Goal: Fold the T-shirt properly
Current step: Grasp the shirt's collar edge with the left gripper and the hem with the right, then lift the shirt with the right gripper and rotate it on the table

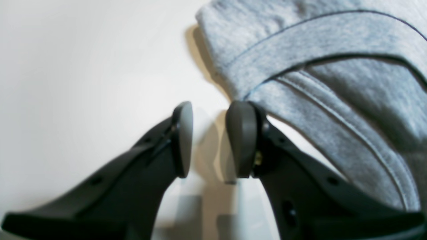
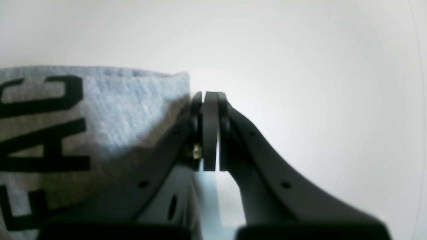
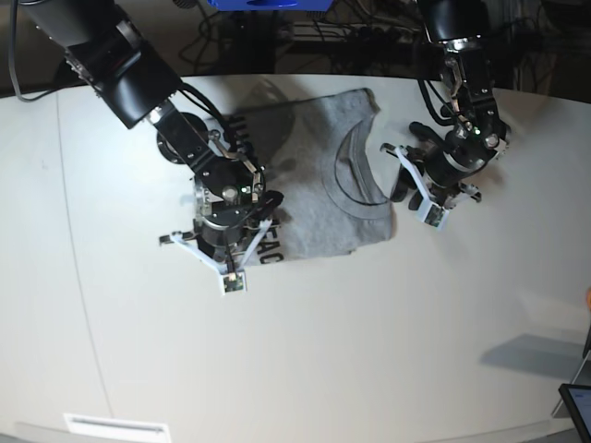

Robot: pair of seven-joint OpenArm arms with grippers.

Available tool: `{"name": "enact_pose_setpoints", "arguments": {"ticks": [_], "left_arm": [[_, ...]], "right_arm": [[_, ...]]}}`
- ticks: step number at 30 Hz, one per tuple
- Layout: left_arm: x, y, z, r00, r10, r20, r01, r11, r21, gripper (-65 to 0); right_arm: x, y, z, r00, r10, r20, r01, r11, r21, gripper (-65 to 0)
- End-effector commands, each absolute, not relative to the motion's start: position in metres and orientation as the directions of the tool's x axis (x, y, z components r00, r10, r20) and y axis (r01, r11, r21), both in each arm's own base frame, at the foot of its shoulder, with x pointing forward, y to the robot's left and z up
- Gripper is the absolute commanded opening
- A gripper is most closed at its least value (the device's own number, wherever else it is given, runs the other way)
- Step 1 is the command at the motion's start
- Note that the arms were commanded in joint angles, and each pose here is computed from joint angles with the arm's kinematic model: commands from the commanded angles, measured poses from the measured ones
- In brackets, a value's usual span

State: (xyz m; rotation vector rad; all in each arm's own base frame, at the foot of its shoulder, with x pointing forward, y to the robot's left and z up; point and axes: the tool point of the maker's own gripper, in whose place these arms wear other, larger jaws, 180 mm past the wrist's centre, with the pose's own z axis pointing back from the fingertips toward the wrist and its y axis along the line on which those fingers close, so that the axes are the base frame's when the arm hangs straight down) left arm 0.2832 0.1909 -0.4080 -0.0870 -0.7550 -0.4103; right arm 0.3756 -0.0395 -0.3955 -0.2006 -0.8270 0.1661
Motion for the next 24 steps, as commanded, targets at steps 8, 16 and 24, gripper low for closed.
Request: {"name": "enact_pose_setpoints", "arguments": {"ticks": [8, 16, 24], "left_arm": [[0.254, 0.203, -0.381, 0.628, -0.450, 0.635, 0.417, 0.883, 0.214, -44.8], [0.203, 0.187, -0.369, 0.616, -0.504, 0.605, 0.472, 0.852, 0.228, -44.8], [0.168, 0.160, -0.374, 0.659, -0.360, 0.660, 0.467, 0.884, 0.015, -44.8]], "right_arm": [[0.387, -0.021, -0.298, 0.513, 0.138, 0.847, -0.076, 0.990, -0.115, -64.9], [0.351, -0.031, -0.310, 0.626, 0.043, 0.778, -0.035, 0.999, -0.027, -64.9], [0.333, -0.089, -0.340, 0.687, -0.053, 0.725, 0.120, 0.992, -0.042, -64.9]]}}
